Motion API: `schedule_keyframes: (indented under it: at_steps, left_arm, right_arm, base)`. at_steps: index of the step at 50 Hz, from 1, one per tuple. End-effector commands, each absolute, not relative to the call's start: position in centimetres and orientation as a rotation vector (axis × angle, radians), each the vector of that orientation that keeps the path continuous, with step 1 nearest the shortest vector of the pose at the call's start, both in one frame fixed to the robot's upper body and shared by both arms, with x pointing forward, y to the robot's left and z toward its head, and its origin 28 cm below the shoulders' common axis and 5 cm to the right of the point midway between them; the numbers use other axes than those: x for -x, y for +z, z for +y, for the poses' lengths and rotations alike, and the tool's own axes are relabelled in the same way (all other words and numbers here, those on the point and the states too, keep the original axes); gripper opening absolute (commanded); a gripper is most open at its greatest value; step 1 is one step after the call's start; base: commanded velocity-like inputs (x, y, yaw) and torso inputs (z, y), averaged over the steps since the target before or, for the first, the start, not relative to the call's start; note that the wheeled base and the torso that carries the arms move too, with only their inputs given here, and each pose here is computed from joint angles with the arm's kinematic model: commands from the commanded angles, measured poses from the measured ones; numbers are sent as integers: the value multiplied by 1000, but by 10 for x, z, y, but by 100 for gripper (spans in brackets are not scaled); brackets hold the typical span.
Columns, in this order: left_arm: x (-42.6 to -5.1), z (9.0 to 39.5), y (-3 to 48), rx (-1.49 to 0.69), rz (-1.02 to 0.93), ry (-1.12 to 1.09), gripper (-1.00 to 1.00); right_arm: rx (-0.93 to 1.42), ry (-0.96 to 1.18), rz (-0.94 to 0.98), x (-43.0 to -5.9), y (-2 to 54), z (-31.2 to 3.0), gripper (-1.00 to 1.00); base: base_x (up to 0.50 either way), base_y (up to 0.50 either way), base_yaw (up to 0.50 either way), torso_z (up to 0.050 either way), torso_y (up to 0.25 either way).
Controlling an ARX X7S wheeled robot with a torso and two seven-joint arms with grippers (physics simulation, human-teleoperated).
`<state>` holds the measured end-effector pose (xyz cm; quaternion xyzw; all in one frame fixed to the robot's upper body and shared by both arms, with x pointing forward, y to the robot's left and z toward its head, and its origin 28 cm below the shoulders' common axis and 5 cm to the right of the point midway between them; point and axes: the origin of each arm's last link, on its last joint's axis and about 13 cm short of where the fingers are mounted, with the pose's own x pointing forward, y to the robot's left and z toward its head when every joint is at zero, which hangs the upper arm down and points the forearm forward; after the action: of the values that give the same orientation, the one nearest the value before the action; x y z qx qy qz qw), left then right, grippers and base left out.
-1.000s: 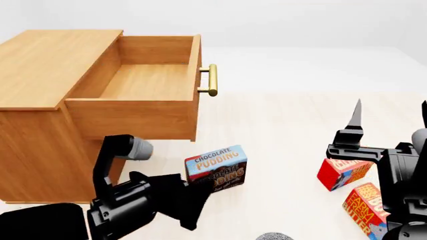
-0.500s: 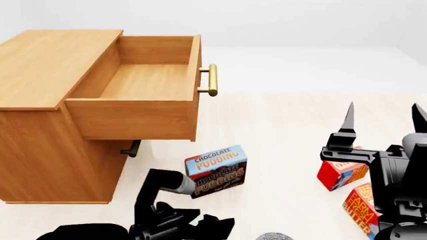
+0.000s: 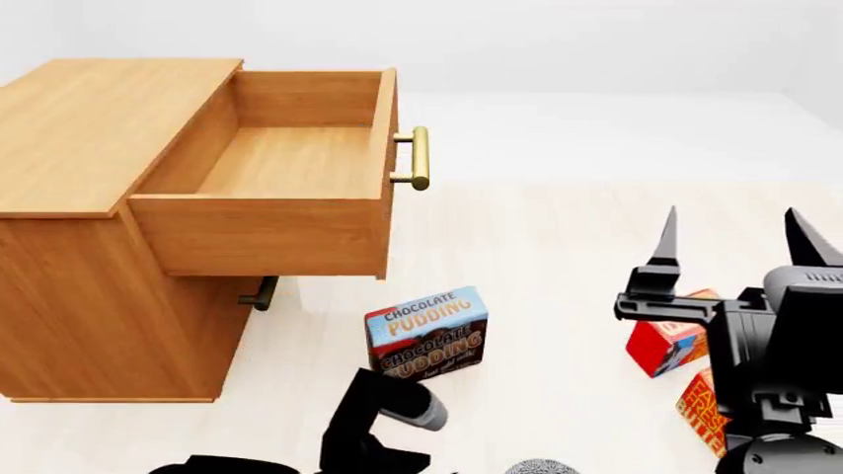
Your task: Put the bowl in the top drawer of the cabinet.
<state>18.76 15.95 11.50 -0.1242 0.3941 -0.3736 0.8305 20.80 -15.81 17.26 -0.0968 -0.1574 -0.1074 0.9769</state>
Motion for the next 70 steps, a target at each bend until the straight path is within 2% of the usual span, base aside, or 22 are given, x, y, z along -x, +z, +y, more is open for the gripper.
schedule_keyframes:
  at_steps: [1,27,36,65,66,70]
  left_arm:
    - [-191,141,110,247,855,-793,100]
    - [-203,110,100,222,892,-702,100]
    - [-192,92,82,121,902,-691,100]
    - [-194,86,46,21,911,-647,100]
    - [-194,86,46,21,910,-648,-100]
    - [-194,86,45,18,901,-657,-100]
  right_arm:
    - [188,-207,-313,-209,167,-157,100]
    - [163,-190,-321,-202,165,-160,100]
    - [132,-187,-336,-194,164,-165,100]
    - [117,-176,-334,-196,159,-163,100]
    - [116,-176,-334,-196,159,-163,100]
    - [115,-177,-333,-197,158,-162,100]
  base:
    - [0,0,0,0,0]
    - [0,0,0,0,0]
    - [0,0,0,0,0]
    - [0,0,0,0,0]
    - [14,-4,-4,0,0]
    - [0,0,0,-4,0]
